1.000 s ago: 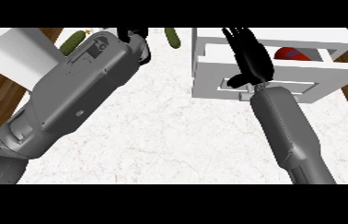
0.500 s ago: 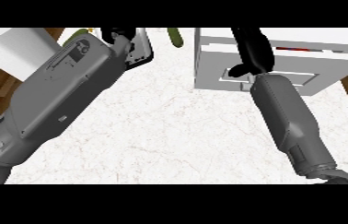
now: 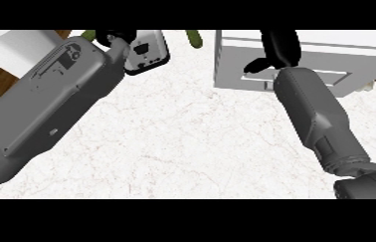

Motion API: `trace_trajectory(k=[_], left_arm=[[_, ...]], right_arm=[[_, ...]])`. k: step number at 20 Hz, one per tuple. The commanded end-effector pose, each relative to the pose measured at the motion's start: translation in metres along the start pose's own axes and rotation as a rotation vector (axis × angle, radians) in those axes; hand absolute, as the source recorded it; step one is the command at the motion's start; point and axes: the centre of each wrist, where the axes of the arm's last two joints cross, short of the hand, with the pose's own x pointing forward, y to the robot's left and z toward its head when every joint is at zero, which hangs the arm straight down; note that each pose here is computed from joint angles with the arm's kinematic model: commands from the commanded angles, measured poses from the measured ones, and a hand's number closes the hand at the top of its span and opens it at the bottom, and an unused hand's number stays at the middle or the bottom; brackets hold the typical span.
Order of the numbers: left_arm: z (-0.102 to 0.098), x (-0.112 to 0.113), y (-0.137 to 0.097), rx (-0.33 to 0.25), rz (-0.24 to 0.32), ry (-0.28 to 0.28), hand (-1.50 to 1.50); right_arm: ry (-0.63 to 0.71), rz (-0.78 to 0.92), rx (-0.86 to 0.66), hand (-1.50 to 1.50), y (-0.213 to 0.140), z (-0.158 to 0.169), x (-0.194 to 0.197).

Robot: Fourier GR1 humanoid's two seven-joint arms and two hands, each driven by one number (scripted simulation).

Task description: Pick up the can, place it into the drawer and close the drawer

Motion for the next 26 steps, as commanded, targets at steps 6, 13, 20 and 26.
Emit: trace_trajectory(k=[6, 13, 20, 26], left_arm=[[0.005, 0.014, 0.009, 0.001, -0.002, -0.013, -1.50], [0.012, 0.010, 0.009, -0.029, 0.004, -0.006, -1.50], [0.019, -0.003, 0.011, -0.022, -0.007, 0.005, -1.50], [0.024, 0.011, 0.016, -0.040, 0.018, 0.012, -1.50]], right_arm=[[0.044, 0.035, -0.042, -1.50, -0.038, -0.039, -0.002], [-0.015, -0.113, 0.038, -1.50, -0.042, -0.046, 0.007], [0.106, -0.625, 0.009, -1.50, -0.035, -0.045, 0.025], [0.125, -0.720, 0.016, -1.50, -0.034, -0.040, 0.006]])
